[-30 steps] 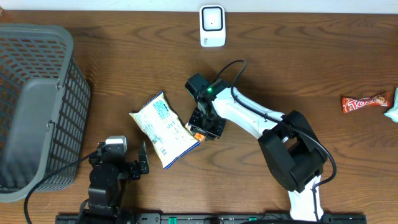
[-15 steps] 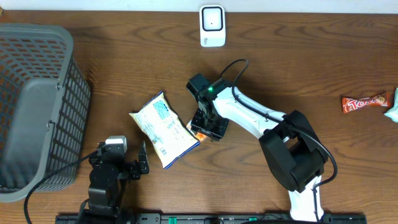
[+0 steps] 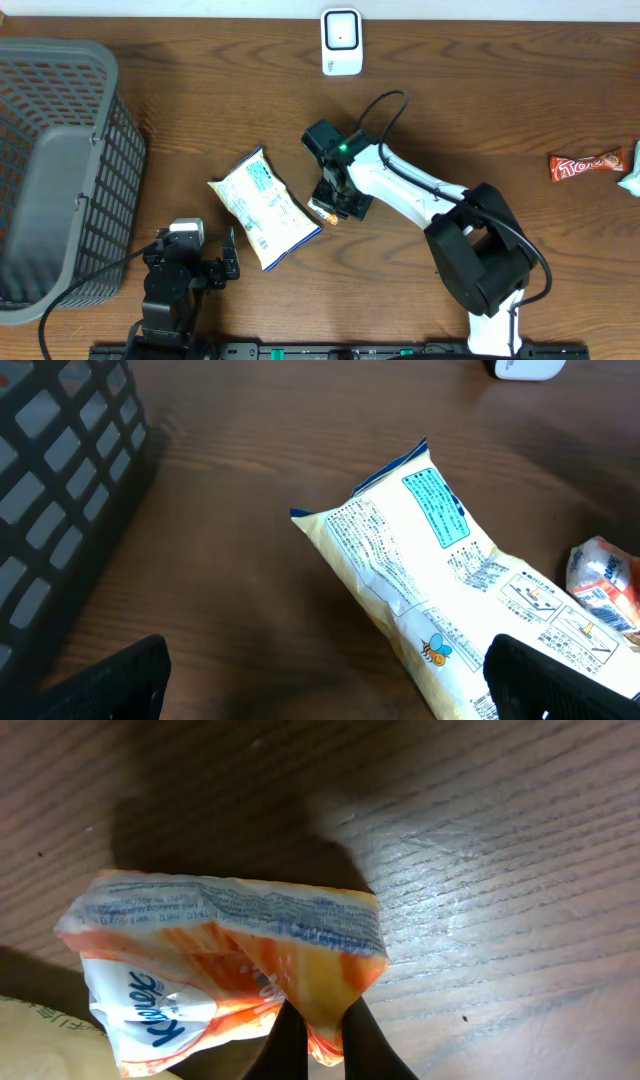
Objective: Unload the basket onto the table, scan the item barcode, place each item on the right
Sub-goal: 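Lower the right gripper onto the orange Kleenex pack and grasp it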
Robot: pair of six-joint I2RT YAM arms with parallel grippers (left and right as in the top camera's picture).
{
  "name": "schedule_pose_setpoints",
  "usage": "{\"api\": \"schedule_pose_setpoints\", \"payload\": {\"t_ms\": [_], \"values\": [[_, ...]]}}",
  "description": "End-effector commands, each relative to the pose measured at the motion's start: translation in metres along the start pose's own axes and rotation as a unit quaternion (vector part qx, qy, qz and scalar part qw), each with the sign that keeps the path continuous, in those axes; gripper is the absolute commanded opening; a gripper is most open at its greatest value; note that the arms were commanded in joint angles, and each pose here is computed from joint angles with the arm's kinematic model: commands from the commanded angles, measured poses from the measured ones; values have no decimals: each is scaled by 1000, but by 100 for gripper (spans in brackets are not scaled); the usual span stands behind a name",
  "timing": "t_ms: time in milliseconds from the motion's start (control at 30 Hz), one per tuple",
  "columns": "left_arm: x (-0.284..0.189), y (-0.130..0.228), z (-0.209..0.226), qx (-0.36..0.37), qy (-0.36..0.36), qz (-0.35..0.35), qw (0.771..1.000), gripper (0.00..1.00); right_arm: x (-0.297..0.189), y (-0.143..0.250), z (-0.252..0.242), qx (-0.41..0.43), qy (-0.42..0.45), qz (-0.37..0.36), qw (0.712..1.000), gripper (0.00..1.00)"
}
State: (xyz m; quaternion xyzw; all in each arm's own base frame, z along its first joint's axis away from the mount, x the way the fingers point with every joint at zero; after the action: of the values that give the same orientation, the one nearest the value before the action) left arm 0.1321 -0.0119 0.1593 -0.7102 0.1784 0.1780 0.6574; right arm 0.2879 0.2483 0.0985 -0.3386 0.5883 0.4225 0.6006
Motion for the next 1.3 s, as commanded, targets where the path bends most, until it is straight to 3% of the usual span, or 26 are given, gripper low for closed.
{"api": "schedule_pose_setpoints", "payload": {"t_ms": [0,300,400,500,567,633,700,933,967,1033,1067,1267], "values": [[-3,-5,-1,7,5,-10,1000,99,29,-13,-25,26,78,-41,996,1],[-3,-5,-1,7,5,-10,1000,99,-16,-21,-25,-34,39,-59,997,1],[-3,-5,-1,7,5,-10,1000,99,-49,-17,-29,-38,14,-80,996,34],[-3,-5,-1,7,5,-10,1000,99,-79,-11,-32,-42,-11,-112,993,44],[-3,-5,-1,7,5,-10,1000,99,-92,-8,-34,-45,-21,-130,990,66],[-3,-5,-1,7,5,-10,1000,99,-100,-5,-35,-48,-23,-140,989,77],[-3,-5,-1,7,5,-10,1000,99,-100,-4,-38,-47,-16,-139,989,99],[-3,-5,-1,7,5,-10,1000,99,-73,-3,-47,-24,18,-120,992,99],[-3,-5,-1,7,5,-10,1000,99,-67,-2,-49,-16,21,-118,993,95],[-3,-5,-1,7,5,-10,1000,99,-58,-2,-53,4,23,-116,993,63],[-3,-5,-1,7,5,-10,1000,99,-54,-1,-55,13,23,-116,993,56],[-3,-5,-1,7,5,-10,1000,99,-32,-3,-58,26,6,-130,991,51]]}}
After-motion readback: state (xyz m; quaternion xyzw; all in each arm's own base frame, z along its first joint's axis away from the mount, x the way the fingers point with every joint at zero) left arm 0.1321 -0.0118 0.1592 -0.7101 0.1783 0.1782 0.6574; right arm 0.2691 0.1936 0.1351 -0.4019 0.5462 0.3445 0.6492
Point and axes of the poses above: each gripper's point midway between its finger pads, its own x axis out along the fingers, its own z axis along the line the jaws close on, y = z × x, the point moved 9 cm from there along -x, back along the fingers, and after that the axes turned 1 degree about -x, right-handed, at the moved point
